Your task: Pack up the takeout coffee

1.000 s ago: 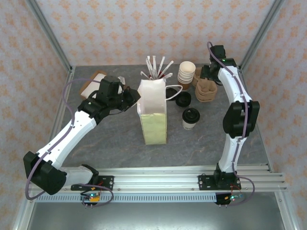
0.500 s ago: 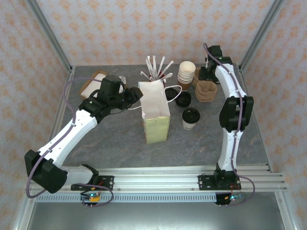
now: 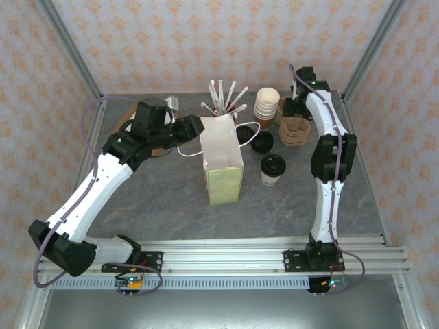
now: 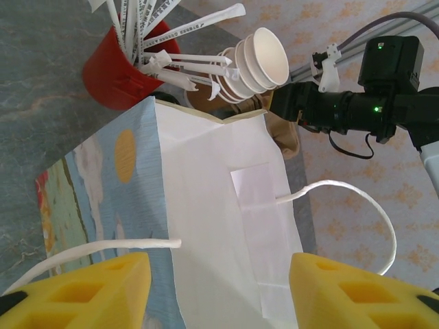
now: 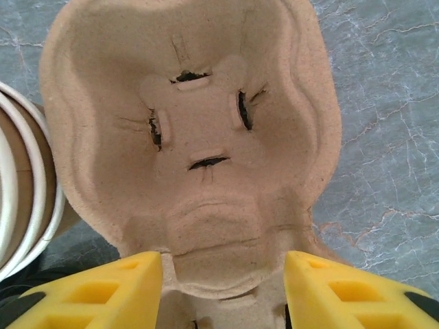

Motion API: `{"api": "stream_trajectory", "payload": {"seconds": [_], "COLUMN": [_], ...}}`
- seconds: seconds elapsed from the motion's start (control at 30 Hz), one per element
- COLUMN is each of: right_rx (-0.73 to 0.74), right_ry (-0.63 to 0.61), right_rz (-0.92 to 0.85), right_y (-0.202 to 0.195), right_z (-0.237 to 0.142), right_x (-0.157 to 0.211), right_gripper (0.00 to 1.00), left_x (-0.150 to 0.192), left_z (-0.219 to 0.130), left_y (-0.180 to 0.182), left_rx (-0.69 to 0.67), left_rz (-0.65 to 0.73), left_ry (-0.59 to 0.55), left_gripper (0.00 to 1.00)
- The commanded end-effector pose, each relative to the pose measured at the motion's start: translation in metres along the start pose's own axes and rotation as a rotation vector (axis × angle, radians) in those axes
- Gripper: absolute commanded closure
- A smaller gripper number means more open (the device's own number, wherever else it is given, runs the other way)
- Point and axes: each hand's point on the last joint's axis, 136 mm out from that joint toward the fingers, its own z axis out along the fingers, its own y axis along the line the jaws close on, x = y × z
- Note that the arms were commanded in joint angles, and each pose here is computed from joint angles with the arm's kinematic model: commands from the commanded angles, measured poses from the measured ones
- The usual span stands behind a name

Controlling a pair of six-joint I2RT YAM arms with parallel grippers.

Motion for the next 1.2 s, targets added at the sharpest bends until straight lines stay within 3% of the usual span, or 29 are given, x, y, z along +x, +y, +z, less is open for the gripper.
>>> {"api": "stream_trajectory", "payload": {"seconds": [0.0, 0.83, 1.17], "right_rx": [-0.005, -0.006, -0.004], "right_ry": [0.023, 0.049, -0.009], "right_rz": [-0.033, -0.074, -0.066], "right_y": [-0.001, -0.002, -0.002], "right_z": [-0.001, 0.011, -0.015], "right_x": [0.001, 0.001, -0.012], "right_gripper": [0.5, 0.58, 0.64], "left_x": [-0.001, 0.006, 0.007], "left_z": [-0.011, -0.004, -0.003], "left_y": [-0.002, 0.002, 0.002], "left_rx": [-0.024, -0.024, -0.027], "left_rz": [0.068, 0.073, 0.08], "left_ry": [-0.008, 0.031, 0.039], "left_gripper": [0.43, 0.42, 0.41]}}
